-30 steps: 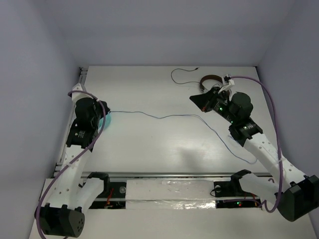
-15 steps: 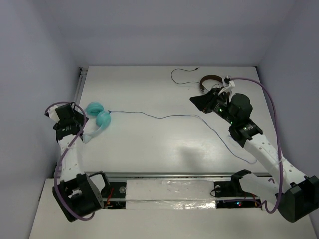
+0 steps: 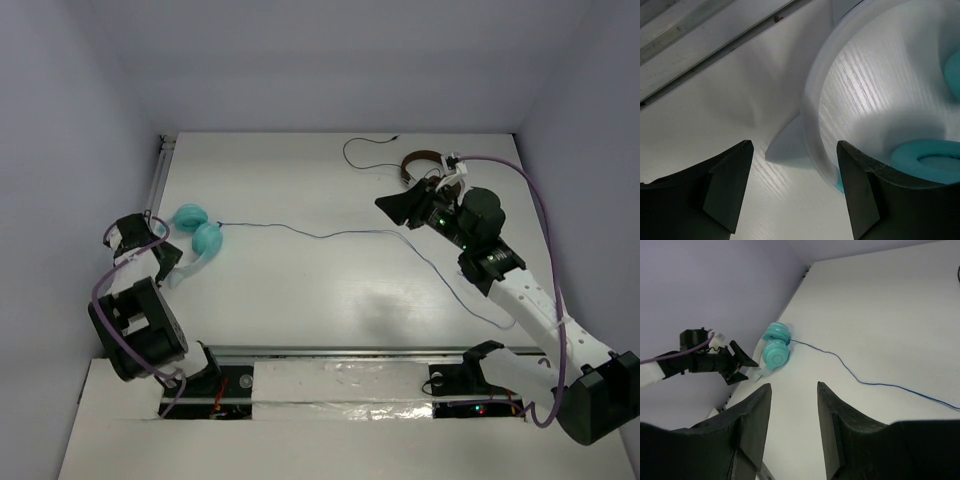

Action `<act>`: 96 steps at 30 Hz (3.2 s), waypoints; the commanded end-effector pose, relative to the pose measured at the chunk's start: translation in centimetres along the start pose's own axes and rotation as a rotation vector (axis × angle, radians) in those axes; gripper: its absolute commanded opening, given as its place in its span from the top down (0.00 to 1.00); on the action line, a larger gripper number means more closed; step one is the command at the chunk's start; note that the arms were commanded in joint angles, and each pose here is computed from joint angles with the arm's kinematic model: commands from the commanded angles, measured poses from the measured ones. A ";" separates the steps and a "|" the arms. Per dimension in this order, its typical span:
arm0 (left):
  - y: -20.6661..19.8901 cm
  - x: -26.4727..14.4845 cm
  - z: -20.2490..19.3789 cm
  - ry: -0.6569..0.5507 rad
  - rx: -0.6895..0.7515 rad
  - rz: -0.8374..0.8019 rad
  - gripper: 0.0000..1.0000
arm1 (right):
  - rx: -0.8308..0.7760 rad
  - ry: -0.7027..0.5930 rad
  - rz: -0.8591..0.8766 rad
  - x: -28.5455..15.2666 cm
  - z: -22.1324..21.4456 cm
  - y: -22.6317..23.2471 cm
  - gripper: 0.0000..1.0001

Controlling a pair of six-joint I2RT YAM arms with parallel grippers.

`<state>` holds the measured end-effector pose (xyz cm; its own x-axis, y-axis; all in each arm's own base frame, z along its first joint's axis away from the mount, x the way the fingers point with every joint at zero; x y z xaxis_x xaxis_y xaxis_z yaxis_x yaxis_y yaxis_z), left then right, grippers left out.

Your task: Wrap the headphones

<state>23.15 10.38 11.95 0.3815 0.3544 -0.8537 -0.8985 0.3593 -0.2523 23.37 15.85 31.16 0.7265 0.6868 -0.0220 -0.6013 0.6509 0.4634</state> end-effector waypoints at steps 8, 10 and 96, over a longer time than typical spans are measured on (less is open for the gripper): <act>-1.9 2.9 1.7 0.002 -0.006 0.004 0.35 | -0.018 -0.003 0.116 0.5 -0.1 1.0 0.52; -1.8 3.6 1.3 0.030 0.006 0.017 0.38 | -0.019 -0.002 0.112 0.5 -0.1 1.0 0.52; -20.8 -34.7 1.4 -0.015 0.400 -1.467 1.00 | -0.066 0.179 0.256 12.0 -13.7 -7.3 0.29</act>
<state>30.24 -8.48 42.12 0.8511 -0.5079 -0.1325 0.2590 0.6259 -0.7356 31.21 23.13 13.53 0.4677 0.8675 -0.1696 -0.7372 0.4887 0.4665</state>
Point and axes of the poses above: each gripper's point midway between its finger pads, its own x axis out along the fingers, its own y axis along the line the jaws close on, z = x × y, the point moved 9 cm from there along -x, back along the fingers, and after that the axes turned 10 degrees about -x, right-handed, at the moved point
